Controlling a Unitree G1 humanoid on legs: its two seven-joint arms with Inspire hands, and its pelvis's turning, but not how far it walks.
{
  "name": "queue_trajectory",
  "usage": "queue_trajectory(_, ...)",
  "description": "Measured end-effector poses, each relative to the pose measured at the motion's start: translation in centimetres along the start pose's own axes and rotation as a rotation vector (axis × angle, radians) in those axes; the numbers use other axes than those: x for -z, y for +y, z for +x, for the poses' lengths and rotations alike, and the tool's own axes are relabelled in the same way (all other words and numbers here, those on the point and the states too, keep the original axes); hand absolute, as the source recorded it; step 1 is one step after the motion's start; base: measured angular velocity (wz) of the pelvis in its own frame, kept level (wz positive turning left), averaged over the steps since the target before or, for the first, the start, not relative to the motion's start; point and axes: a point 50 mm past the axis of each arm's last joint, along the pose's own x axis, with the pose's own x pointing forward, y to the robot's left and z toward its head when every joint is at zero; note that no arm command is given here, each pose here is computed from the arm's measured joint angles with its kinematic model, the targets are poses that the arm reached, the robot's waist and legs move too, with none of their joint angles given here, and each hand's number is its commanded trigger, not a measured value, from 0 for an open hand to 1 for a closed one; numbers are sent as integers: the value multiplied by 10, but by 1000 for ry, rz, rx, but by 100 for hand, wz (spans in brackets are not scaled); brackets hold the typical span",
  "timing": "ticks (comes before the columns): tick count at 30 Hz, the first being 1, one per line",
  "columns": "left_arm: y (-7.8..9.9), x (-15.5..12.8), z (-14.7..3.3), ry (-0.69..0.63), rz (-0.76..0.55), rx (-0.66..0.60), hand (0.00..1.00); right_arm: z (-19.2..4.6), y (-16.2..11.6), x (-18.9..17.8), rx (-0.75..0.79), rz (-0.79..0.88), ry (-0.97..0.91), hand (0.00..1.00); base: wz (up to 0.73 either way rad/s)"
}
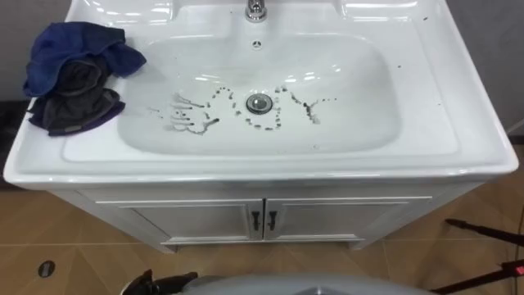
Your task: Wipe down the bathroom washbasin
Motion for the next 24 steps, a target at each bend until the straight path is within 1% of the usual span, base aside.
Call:
queue_trajectory(5, 4, 11, -2, 38, 61, -25, 0, 0, -1, 1, -10, 6, 1, 0, 1)
queue_trajectory(8, 6, 12, -2, 50, 98, -27, 0, 0, -3, 0, -10, 7, -3, 0, 0)
queue_trajectory(12, 7, 18, -3, 73, 119, -27, 0, 0, -3, 1, -8, 5, -16, 0, 0)
queue_trajectory(16, 8, 21, -3, 86, 188, -27, 0, -1, -5, 1, -4, 11, -23, 0, 0)
queue_trajectory(24, 7, 24, -4, 118, 217, -32, 0, -1, -6, 5, 4, -6, -10, 0, 0)
